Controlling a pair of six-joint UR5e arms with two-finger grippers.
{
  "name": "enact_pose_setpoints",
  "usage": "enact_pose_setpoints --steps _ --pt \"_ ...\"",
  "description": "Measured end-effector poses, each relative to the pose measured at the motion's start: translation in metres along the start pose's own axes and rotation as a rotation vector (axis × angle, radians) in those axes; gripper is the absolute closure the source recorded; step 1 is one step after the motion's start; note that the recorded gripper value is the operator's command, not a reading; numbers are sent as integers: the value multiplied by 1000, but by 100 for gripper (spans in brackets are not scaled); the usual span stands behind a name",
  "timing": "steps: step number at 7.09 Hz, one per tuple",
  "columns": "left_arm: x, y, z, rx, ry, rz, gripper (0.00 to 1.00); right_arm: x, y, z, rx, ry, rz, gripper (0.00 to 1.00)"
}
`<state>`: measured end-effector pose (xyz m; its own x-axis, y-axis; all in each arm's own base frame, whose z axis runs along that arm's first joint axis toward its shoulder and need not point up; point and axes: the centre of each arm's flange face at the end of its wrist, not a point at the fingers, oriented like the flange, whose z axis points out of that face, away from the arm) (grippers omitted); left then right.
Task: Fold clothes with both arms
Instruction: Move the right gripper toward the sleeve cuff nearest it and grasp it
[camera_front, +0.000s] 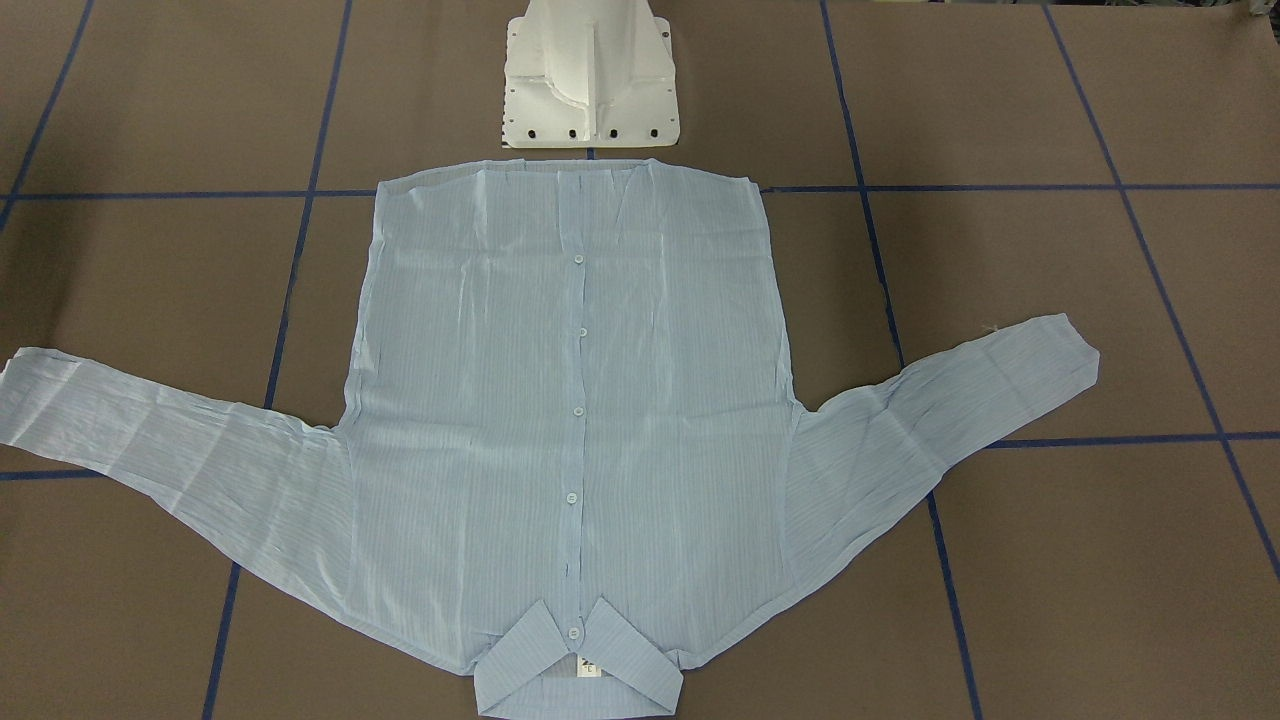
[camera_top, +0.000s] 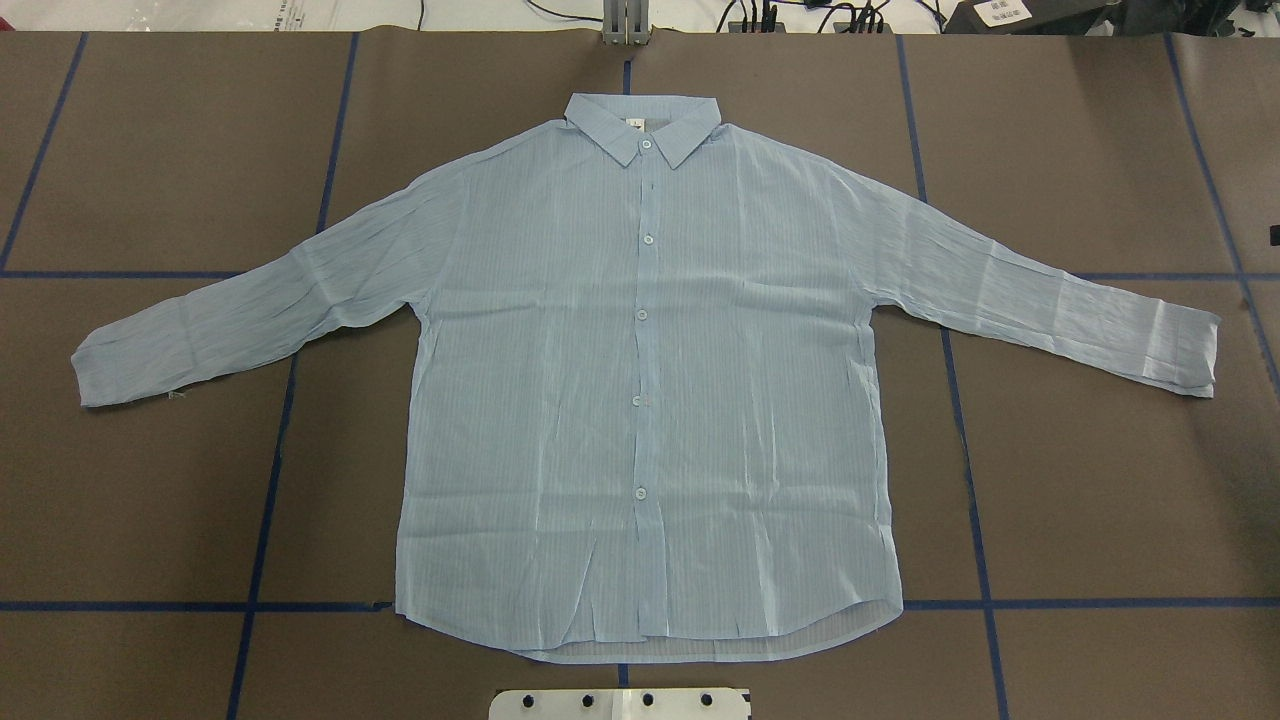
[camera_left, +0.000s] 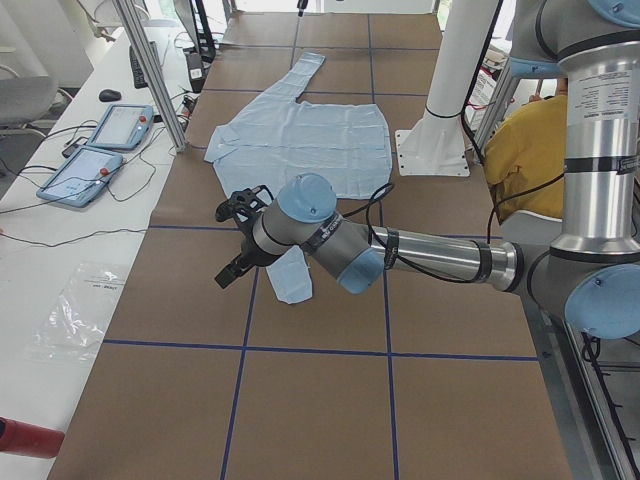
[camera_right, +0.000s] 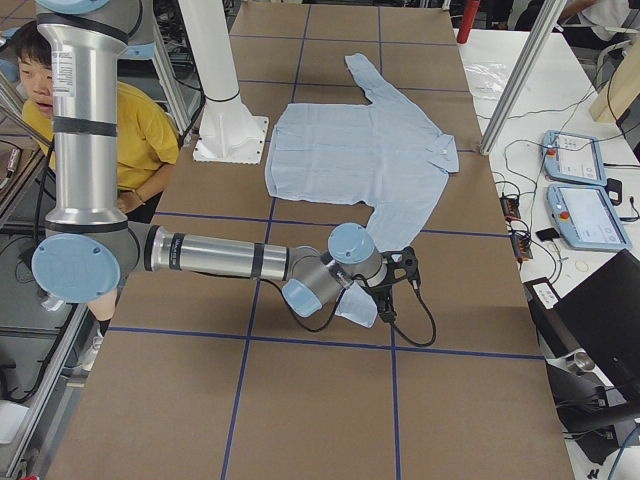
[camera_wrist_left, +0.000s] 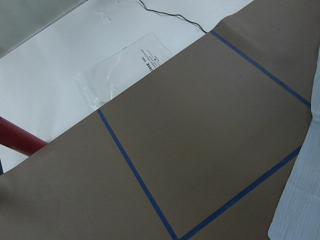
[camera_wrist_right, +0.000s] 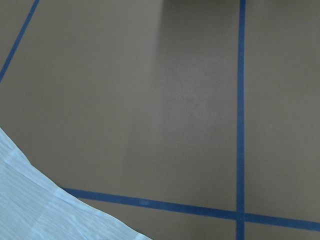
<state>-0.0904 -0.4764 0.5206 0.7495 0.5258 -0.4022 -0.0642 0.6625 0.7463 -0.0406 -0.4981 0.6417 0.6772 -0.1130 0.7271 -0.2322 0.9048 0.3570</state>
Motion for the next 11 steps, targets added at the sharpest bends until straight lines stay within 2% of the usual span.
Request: enact_pose_setpoints --steps 2,3,4,6,7,9,11 --pt "0 1 0 2 0 2 0 -8 28 54 10 11 -2 2" --pt "0 1 0 7 -1 7 0 -8 40 75 2 27 -16 12" --pt "0 1 0 9 -1 9 0 -4 52 89 -5 35 -27 17" --pt "1 2 0 10 -1 10 0 3 71 105 -15 36 -46 25" --pt "1 2 0 10 -1 10 0 2 75 110 -18 38 -54 35" --pt "1 3 0 9 -1 9 0 0 78 113 -18 40 -60 64" --pt "0 5 0 8 -1 9 0 -4 77 111 -15 33 -62 65"
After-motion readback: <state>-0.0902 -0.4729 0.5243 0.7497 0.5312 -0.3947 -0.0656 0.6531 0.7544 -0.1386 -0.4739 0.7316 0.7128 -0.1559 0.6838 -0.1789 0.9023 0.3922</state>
